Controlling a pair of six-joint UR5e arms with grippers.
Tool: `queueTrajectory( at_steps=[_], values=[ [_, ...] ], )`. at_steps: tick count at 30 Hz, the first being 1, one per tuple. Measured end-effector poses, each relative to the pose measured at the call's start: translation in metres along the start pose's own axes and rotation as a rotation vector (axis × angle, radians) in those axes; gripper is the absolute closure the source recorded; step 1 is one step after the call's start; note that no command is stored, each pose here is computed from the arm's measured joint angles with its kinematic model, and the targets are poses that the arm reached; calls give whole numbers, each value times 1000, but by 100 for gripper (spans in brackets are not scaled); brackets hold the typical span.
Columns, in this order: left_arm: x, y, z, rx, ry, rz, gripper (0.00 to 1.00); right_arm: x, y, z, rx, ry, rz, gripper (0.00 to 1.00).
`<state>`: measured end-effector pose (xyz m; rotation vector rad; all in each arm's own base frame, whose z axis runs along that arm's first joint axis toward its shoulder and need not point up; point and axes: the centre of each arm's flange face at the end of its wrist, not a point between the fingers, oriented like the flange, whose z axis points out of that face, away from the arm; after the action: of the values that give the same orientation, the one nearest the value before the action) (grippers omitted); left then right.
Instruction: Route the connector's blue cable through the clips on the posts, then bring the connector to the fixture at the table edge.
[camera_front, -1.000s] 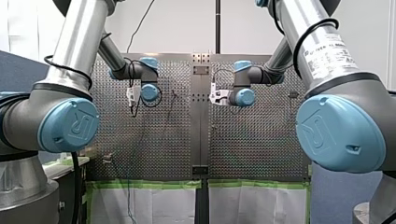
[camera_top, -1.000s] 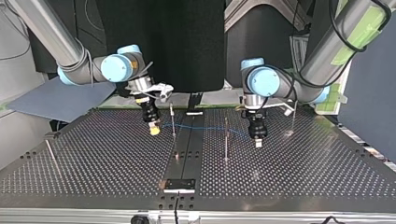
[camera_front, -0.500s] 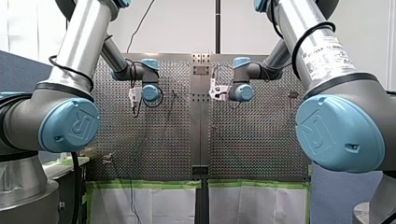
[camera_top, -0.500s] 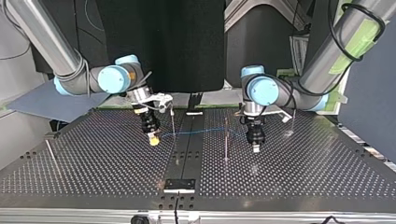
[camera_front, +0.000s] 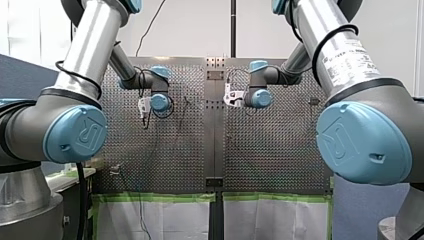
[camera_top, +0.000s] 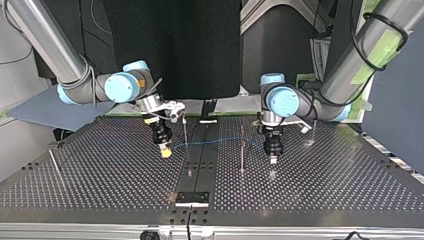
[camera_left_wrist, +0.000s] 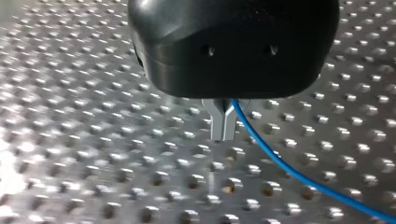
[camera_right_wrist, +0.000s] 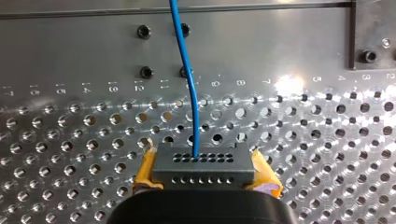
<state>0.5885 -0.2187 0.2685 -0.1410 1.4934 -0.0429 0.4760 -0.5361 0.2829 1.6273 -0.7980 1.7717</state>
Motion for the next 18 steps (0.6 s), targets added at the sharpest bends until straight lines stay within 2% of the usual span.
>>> queueTrajectory(
  at_steps=[9,18],
  values=[
    [7,1,4,-4,15,2,100,-16,1,6,11,-29,2,100],
    [6,0,5,-2,12,-7,100,-18,3,7,12,-33,5,100]
  ],
)
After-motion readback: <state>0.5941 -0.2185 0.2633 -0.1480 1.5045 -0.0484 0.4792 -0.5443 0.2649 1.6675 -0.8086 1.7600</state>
